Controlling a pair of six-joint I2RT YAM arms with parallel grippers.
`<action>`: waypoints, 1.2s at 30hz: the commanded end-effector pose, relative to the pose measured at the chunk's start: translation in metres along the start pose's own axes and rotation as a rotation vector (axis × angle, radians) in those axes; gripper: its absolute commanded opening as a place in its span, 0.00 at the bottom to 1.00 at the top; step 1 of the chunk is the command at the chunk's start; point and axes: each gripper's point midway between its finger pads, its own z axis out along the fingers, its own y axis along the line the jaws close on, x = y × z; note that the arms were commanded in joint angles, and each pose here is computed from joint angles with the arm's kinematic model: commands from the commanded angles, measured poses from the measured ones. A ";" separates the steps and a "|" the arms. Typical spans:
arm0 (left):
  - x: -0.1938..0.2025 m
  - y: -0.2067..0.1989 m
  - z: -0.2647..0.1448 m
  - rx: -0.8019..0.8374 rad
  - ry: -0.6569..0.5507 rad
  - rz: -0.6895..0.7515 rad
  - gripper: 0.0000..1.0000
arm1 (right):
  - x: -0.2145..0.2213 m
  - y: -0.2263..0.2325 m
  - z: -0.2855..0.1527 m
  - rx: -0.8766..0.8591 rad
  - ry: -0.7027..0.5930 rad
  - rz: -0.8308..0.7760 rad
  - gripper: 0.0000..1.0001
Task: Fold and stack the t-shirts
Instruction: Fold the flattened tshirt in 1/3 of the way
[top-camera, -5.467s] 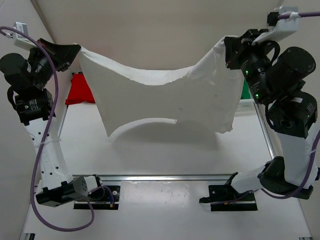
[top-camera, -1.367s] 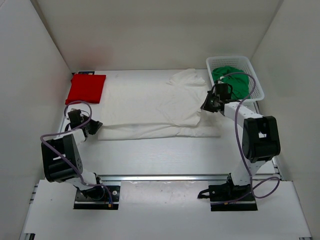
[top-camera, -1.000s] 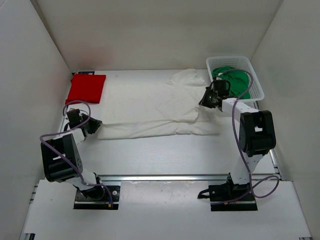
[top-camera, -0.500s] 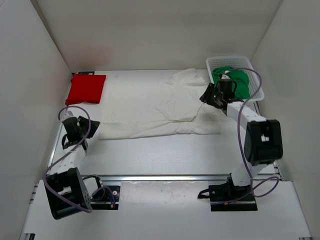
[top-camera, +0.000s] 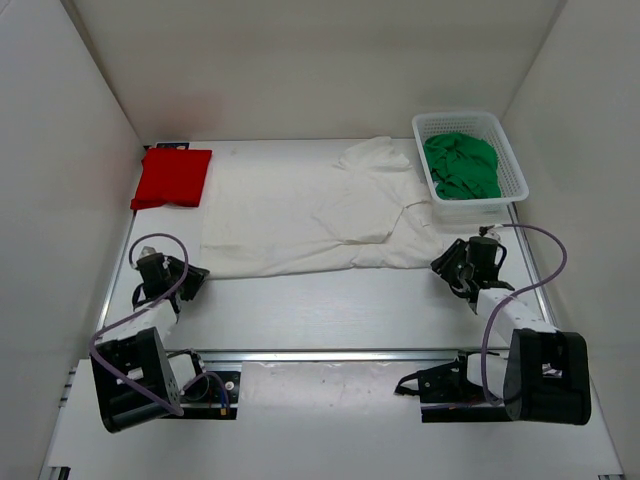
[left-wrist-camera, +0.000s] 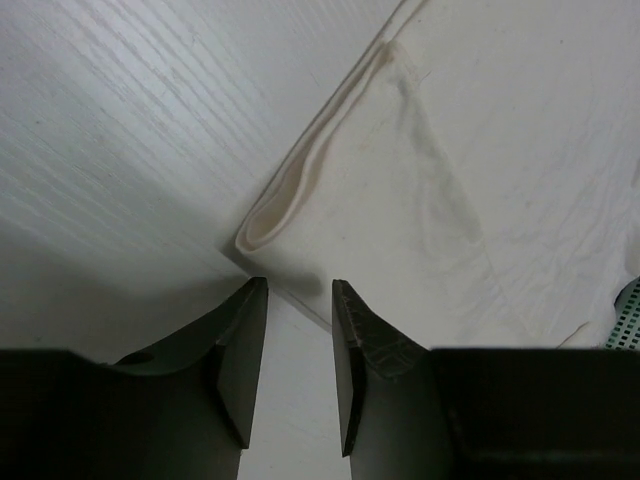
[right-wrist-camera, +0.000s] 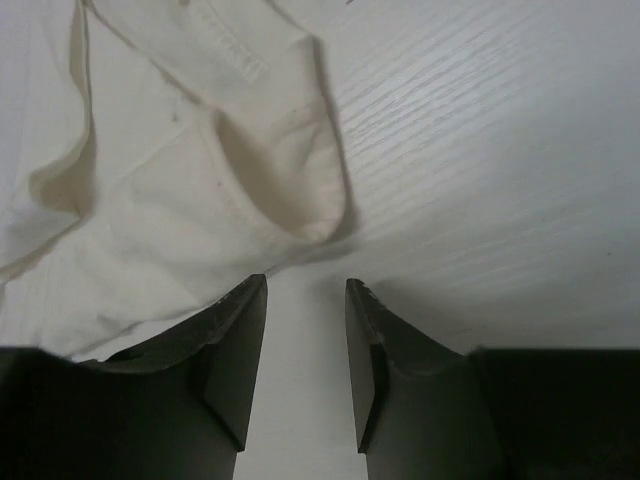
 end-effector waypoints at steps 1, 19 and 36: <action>0.002 -0.005 0.005 0.030 0.002 -0.027 0.42 | -0.035 0.003 0.001 -0.014 -0.126 0.012 0.36; -0.018 0.000 0.022 -0.007 -0.012 -0.085 0.00 | -0.031 0.000 0.024 0.019 -0.060 0.055 0.00; 0.033 0.052 -0.032 -0.166 0.196 -0.029 0.00 | 0.032 -0.028 -0.068 0.076 0.004 0.141 0.00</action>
